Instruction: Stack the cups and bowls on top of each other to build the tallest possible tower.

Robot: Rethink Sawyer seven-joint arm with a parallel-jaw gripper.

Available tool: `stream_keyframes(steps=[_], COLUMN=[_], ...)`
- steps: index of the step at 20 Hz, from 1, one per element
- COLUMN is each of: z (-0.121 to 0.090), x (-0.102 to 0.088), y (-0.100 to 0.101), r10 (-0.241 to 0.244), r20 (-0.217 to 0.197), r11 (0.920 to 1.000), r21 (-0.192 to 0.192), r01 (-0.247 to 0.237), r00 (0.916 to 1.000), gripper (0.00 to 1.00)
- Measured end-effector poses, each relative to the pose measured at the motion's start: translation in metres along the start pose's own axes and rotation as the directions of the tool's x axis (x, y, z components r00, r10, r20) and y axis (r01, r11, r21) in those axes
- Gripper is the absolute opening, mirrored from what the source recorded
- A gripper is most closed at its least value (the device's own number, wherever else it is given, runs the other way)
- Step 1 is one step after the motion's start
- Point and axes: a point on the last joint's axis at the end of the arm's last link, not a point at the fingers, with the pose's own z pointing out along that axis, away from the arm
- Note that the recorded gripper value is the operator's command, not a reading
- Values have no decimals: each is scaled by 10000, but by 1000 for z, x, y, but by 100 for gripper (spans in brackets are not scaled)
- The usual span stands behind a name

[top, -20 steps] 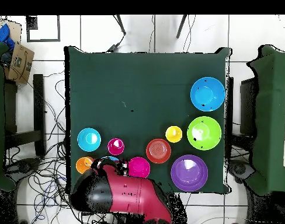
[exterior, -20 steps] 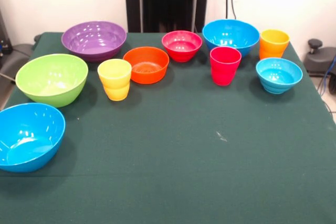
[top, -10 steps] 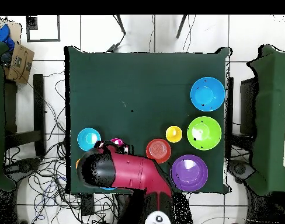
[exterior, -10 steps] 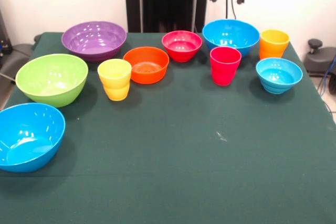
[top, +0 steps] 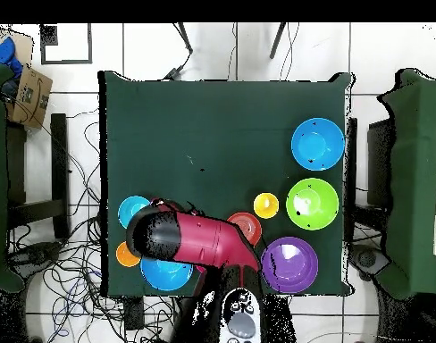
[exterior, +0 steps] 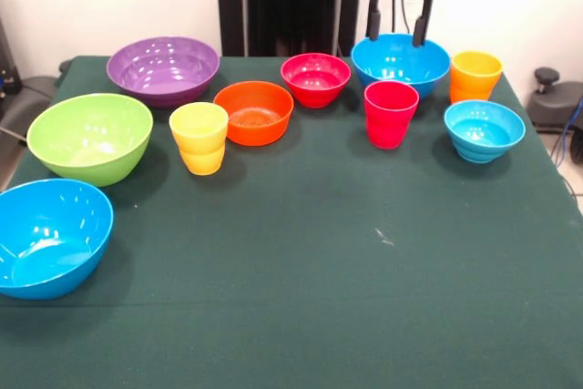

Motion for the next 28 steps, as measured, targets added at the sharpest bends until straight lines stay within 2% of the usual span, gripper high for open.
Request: stream_keyframes(steps=[4, 6, 9, 14, 19, 28], z=[9, 11, 12, 8, 5, 8], x=[-3, -5, -8, -23, -33, -57], y=[-1, -1, 1, 2, -2, -24], r10=[481, 563, 539, 578, 708, 1161], r20=[-51, -17, 23, -177, -162, -53], r11=[9988, 9982, 9982, 9980, 9973, 9931], r21=[130, 210, 246, 250, 216, 198], r01=[-480, -563, -540, -573, -705, -1160], r00=[9988, 9984, 9985, 9982, 9974, 9932], gripper=[100, 100, 100, 100, 100, 100])
